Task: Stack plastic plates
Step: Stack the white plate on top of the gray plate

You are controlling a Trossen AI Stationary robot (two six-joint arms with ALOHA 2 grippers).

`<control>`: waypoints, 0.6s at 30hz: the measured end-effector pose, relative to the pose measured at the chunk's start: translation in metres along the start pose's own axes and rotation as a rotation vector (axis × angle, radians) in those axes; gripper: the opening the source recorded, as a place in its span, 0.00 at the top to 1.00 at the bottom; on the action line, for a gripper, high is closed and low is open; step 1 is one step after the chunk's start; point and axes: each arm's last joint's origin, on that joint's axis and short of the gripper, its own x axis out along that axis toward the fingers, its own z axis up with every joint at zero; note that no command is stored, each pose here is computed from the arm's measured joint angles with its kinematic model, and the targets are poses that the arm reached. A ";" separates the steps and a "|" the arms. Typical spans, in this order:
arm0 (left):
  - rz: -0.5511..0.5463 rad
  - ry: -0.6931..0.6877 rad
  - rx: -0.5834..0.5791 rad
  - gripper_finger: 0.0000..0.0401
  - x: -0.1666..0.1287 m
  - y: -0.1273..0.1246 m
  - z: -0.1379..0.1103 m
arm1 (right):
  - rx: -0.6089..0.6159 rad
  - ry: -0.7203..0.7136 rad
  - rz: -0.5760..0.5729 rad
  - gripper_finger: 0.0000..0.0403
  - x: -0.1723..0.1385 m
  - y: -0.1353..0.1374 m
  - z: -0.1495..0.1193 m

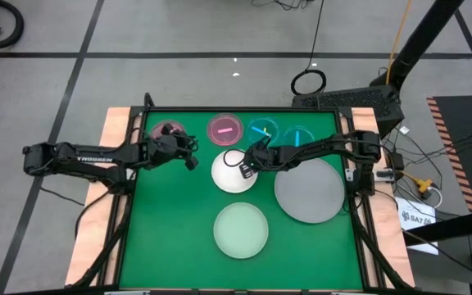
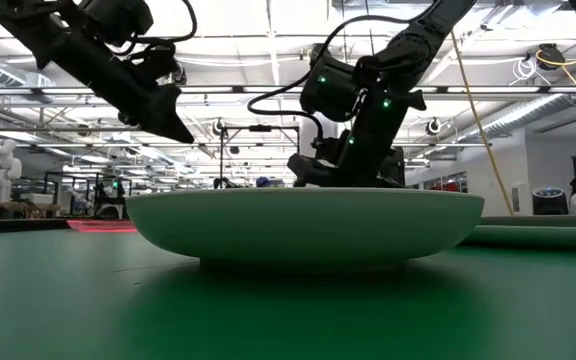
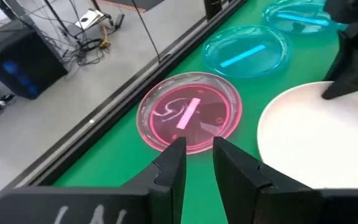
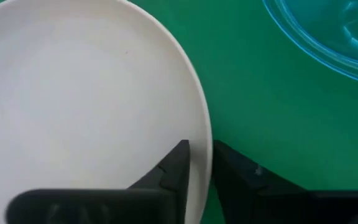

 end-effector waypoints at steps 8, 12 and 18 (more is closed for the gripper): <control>-0.024 0.023 0.013 0.78 -0.009 -0.002 -0.002 | -0.006 -0.041 0.055 0.97 0.001 0.003 0.007; -0.046 -0.015 -0.031 0.78 -0.024 0.001 0.002 | -0.030 -0.051 0.108 0.99 -0.005 0.002 0.016; -0.114 -0.104 -0.065 0.78 -0.052 0.003 0.008 | -0.056 -0.095 0.154 0.99 -0.028 0.003 0.027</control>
